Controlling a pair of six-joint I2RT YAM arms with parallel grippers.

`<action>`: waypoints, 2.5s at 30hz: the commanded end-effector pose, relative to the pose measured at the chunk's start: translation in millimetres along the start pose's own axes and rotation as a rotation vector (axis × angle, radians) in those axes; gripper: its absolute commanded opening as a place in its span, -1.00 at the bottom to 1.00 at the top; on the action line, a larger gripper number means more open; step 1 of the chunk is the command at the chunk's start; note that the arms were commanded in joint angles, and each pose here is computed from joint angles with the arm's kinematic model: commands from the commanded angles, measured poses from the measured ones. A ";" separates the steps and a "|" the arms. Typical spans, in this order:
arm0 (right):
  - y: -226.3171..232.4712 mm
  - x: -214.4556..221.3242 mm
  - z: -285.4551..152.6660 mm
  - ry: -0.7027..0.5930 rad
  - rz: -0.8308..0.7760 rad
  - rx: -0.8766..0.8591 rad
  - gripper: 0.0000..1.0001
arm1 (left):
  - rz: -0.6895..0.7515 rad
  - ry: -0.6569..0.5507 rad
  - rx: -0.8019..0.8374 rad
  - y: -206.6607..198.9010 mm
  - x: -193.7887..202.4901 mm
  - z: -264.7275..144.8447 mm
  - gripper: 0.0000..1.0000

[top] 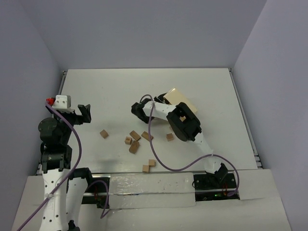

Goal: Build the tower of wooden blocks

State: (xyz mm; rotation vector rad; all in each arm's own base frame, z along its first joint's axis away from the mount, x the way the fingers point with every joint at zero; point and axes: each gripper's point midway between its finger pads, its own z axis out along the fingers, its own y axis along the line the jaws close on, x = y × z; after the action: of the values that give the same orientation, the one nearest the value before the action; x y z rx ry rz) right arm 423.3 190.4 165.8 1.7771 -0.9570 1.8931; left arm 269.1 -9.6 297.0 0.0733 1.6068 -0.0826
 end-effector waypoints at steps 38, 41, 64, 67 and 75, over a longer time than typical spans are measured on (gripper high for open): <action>183.6 147.8 48.9 -1.246 1.223 -0.223 -1.00 | 0.011 -0.008 0.134 -21.1 -0.9 5.2 0.98; 218.6 120.1 57.8 -1.273 1.150 -0.257 -1.00 | 0.014 -0.007 0.149 -23.6 1.9 4.1 0.98; 318.7 40.5 180.1 -1.285 0.685 -0.253 -1.00 | -0.021 0.077 0.154 -22.0 28.2 17.0 0.98; 330.1 29.2 185.8 -1.302 0.637 -0.239 -0.94 | -0.024 0.085 0.151 -21.6 31.9 17.4 0.99; 343.2 2.1 188.5 -1.335 0.605 -0.254 -0.81 | -0.036 0.102 0.129 -17.6 37.1 21.2 0.98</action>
State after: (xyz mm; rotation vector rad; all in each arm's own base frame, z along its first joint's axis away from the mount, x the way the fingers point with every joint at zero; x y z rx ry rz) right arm 306.2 -178.8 88.2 2.2833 -2.6698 0.3134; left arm 282.2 -31.9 250.4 0.1628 1.7385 -0.2193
